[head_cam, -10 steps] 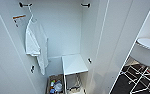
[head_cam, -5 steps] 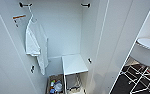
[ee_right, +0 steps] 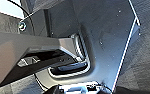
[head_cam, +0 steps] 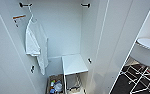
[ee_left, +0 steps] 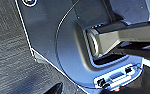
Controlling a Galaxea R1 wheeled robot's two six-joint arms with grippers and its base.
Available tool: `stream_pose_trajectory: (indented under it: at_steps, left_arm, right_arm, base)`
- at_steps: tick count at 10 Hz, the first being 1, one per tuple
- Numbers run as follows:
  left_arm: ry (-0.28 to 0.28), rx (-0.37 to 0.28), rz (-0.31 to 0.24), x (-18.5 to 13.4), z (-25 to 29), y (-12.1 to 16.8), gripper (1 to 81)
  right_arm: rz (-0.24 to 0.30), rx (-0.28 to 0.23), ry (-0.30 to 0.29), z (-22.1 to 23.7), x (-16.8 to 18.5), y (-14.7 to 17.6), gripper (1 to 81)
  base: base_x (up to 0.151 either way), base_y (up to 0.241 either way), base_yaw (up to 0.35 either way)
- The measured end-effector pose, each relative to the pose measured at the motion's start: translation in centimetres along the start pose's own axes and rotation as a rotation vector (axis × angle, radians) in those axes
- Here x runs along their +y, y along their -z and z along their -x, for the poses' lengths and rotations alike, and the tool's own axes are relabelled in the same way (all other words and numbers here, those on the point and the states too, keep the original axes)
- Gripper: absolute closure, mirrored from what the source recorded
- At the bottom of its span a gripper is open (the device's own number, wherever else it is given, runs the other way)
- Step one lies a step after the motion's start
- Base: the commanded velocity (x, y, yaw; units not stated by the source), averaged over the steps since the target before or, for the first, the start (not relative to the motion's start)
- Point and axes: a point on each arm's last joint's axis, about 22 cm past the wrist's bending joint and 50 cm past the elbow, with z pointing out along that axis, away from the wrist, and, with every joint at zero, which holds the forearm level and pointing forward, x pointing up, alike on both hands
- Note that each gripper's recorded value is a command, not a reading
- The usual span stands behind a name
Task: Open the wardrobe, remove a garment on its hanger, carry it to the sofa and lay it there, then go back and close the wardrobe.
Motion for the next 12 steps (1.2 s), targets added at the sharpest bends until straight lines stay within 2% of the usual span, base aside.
stream_pose_trajectory:
  at_steps: [1,2,4,7,8,10,11,12]
  left_arm:
    - [-0.026,-0.026,-0.012,-0.3,0.6,0.0,1.0]
    - [-0.011,-0.031,-0.005,-0.1,0.7,0.0,1.0]
    - [0.046,0.025,0.019,0.5,-1.4,0.0,1.0]
    - [0.025,0.111,0.006,-0.7,-6.7,0.5,1.0]
    - [0.054,0.123,0.003,-1.0,-6.5,0.6,1.0]
    - [0.107,0.093,0.002,-0.8,-2.9,0.4,1.0]
    - [0.112,0.088,0.003,-0.7,-2.3,0.4,1.0]
    - [0.106,0.108,0.006,-0.7,-3.4,0.6,1.0]
  right_arm:
    - [-0.001,0.002,0.001,-0.1,0.0,0.0,1.0]
    - [-0.001,0.011,0.003,-0.6,0.2,0.1,1.0]
    - [-0.016,0.018,0.025,-1.2,0.0,0.1,1.0]
    - [-0.033,-0.004,0.078,-1.6,-0.3,0.1,1.0]
    - [-0.032,-0.020,0.111,-2.1,0.0,0.1,1.0]
    - [-0.035,-0.028,0.159,-4.1,-0.2,-0.2,1.0]
    - [-0.039,-0.019,0.167,-4.7,-0.4,-0.2,1.0]
    - [-0.046,-0.006,0.175,-5.0,-0.5,-0.2,1.0]
  base:
    - [0.000,0.000,0.000]
    - [0.000,0.000,0.000]
    - [0.000,0.000,0.000]
    - [0.000,0.000,0.000]
    - [0.000,0.000,0.000]
    - [0.000,0.000,0.000]
    - [0.000,0.000,0.000]
    - [0.000,0.000,0.000]
